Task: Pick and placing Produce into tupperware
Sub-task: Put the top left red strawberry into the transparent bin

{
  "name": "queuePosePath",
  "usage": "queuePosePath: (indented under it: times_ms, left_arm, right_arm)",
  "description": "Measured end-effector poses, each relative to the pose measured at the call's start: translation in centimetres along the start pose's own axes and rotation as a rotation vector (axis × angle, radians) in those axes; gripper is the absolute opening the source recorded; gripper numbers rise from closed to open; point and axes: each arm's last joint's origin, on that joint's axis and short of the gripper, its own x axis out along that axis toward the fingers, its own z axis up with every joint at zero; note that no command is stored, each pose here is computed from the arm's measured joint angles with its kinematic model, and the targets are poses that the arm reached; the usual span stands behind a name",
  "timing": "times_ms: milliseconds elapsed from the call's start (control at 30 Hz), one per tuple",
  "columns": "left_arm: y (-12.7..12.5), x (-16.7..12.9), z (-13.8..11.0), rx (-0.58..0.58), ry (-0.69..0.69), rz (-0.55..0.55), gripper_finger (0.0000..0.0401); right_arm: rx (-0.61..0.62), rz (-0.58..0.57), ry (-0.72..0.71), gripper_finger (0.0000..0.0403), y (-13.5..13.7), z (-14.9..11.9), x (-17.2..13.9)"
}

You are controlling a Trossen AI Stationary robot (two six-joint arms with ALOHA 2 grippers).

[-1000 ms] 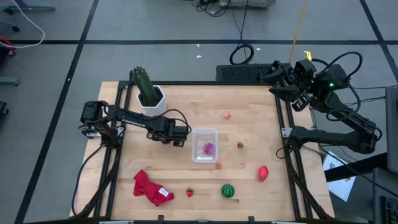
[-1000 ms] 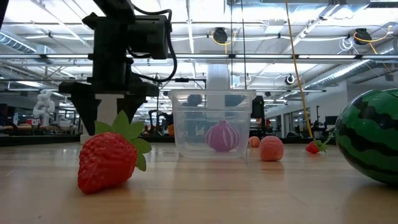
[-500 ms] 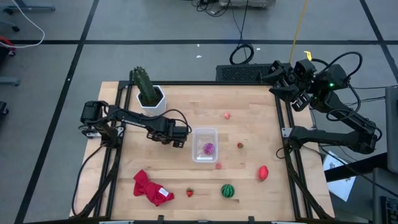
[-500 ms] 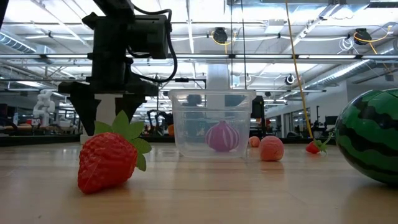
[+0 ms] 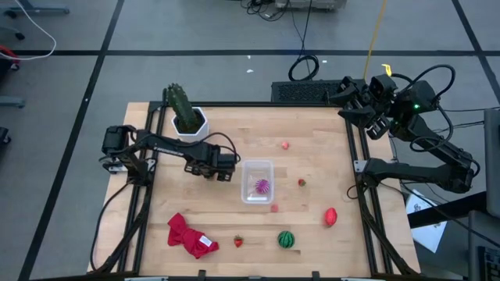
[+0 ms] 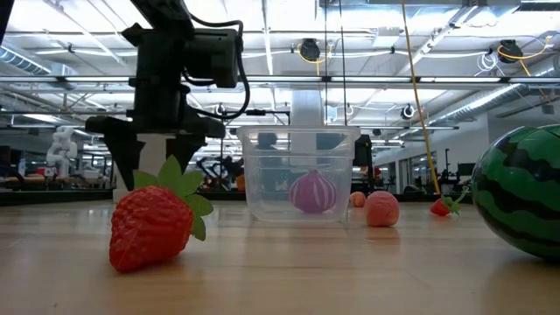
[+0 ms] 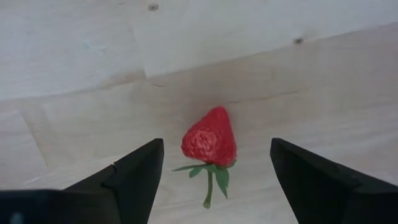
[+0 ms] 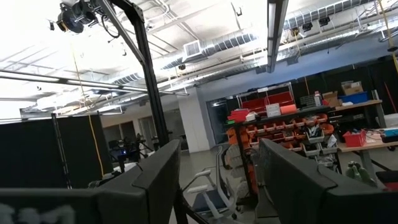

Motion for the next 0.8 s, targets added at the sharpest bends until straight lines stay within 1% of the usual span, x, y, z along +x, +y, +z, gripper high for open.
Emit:
queuePosePath:
  times_ms: [233, 533, 700, 800]
  left_arm:
    - [0.00, 0.02, 0.02, -0.006, 0.007, -0.001, 0.0276]
    - [-0.01, 0.02, -0.03, -0.008, 0.001, 0.000, 0.0273]
    - [-0.01, 0.04, -0.01, -0.010, -0.008, 0.002, 0.0261]
    - [-0.02, 0.88, -0.19, -0.011, -0.015, -0.035, 0.0253]
  right_arm:
    - [-0.002, 0.000, 0.000, 0.0210, 0.00, 0.00, 0.00]
    - [-0.003, 0.000, 0.000, 0.0210, 0.00, 0.00, 0.00]
    - [-0.004, 0.000, 0.000, 0.0210, 0.00, 0.00, 0.00]
    - [-0.004, 0.000, 0.000, 0.0210, 0.00, 0.00, 0.00]
